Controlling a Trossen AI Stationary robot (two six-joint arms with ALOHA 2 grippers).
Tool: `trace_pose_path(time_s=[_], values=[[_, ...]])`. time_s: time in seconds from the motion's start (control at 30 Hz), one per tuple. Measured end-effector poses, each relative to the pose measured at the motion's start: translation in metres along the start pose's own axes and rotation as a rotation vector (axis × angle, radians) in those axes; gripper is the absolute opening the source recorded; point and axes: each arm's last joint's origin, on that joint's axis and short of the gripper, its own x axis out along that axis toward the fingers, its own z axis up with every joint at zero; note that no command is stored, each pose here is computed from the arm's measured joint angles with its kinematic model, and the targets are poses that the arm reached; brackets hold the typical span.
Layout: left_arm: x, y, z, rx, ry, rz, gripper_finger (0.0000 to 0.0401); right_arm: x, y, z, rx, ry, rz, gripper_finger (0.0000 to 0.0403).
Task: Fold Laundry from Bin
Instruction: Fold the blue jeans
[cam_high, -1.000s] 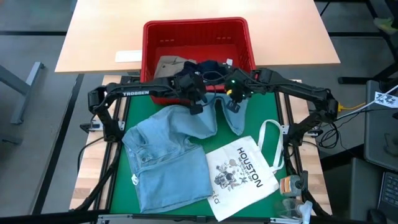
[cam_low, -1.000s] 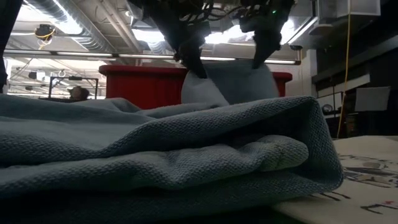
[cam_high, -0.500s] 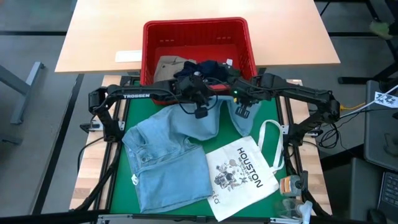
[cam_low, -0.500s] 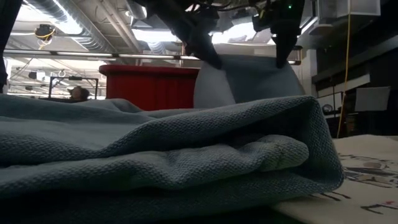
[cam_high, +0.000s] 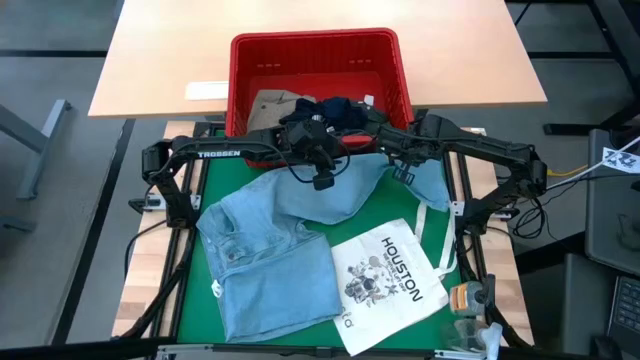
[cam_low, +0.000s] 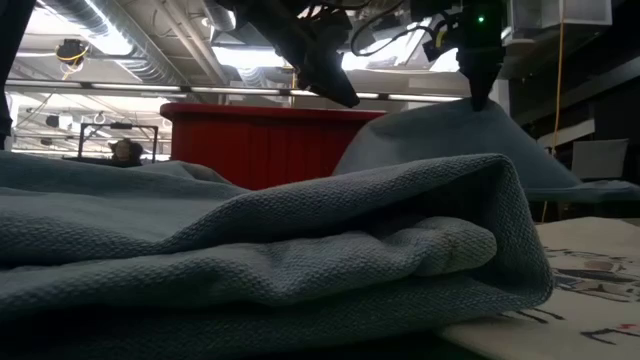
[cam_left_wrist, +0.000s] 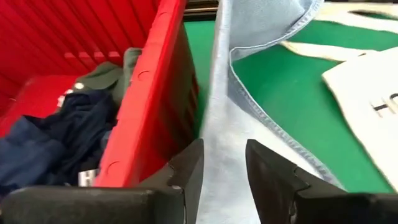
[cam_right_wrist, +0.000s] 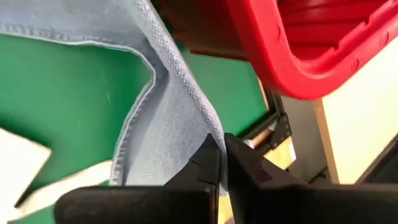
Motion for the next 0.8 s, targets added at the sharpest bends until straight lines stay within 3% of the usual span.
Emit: trace_pose_path(time_s=[0.37,0.67,0.8], values=[[-0.007,-0.042,-0.005,0.053,0.085,-0.153,0.0114,0.000,0.000,-0.001,-0.059,0.006,0.006,0.0017],[-0.018,-0.051,-0.017,0.075,0.231,-0.230,0.0114,0.000,0.001,0.000,-0.060,0.002,0.007,0.0019],[-0.013,-0.059,-0.029,0.051,0.290,-0.251,0.0114,0.000,0.001,0.000,-0.059,0.000,0.007,0.0044]])
